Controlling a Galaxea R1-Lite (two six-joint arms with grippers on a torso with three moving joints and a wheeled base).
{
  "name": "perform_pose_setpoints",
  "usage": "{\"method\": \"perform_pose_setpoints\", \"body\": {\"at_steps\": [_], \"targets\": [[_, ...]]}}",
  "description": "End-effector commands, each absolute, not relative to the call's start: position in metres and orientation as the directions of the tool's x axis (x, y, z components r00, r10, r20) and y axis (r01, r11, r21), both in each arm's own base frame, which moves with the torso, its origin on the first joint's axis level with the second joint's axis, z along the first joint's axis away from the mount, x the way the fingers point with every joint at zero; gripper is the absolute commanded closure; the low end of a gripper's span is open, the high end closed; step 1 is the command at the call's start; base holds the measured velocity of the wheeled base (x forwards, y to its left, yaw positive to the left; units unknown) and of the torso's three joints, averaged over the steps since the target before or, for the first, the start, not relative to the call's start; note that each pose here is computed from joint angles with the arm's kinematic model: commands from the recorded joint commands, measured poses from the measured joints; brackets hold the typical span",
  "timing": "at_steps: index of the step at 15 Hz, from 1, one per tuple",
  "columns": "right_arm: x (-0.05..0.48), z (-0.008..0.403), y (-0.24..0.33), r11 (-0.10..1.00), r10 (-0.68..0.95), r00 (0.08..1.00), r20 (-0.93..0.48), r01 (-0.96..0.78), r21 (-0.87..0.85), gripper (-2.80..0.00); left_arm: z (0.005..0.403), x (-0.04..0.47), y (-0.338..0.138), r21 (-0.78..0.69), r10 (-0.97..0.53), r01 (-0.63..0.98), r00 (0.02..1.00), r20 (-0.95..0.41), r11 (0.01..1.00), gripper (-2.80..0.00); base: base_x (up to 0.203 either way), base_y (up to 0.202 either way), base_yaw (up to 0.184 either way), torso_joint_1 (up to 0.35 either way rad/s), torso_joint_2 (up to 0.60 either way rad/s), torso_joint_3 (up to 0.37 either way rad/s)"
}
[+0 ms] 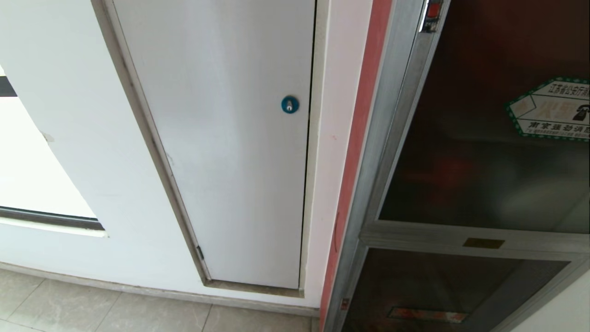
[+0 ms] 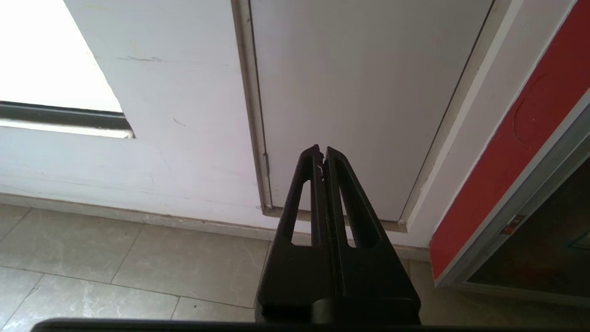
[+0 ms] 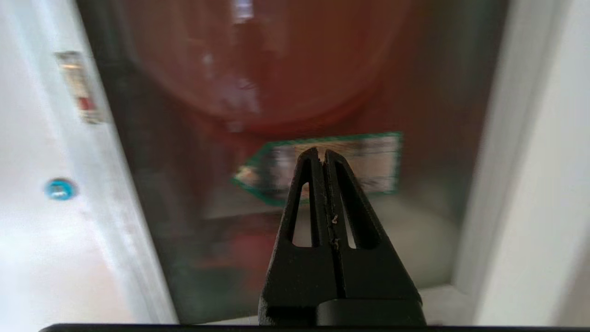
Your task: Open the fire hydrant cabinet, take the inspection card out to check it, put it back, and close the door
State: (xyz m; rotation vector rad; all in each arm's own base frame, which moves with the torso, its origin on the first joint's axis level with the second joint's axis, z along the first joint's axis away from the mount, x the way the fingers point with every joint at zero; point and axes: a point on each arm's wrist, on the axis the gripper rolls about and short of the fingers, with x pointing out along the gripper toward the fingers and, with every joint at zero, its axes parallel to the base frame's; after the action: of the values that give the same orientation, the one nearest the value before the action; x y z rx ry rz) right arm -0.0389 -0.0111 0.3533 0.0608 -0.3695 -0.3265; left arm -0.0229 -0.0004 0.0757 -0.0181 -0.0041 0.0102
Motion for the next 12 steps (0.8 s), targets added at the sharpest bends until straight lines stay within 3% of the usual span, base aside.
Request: {"method": "perform_pose_setpoints", "body": {"at_steps": [1,8,12], "targets": [[-0.060,0.333,-0.011,0.929,-0.370,0.854,0.365,0.346,0.129,0.00,0.076,-0.023,0.000,-0.019,0.011,-0.011,1.000,0.002,1.000,0.00,0.000,0.000,0.000,0.000,0.00,0.000],[-0.073,0.237,-0.008,0.962,-0.270,0.909,0.316,0.271,0.043,0.00,0.075,-0.023,0.000,-0.018,0.011,-0.011,1.000,0.002,1.000,0.00,0.000,0.000,0.000,0.000,0.00,0.000],[-0.075,0.191,-0.003,0.992,-0.118,0.945,0.306,0.126,-0.007,0.00,0.075,-0.023,0.000,-0.018,0.011,-0.011,1.000,0.002,1.000,0.00,0.000,0.000,0.000,0.000,0.00,0.000]]}}
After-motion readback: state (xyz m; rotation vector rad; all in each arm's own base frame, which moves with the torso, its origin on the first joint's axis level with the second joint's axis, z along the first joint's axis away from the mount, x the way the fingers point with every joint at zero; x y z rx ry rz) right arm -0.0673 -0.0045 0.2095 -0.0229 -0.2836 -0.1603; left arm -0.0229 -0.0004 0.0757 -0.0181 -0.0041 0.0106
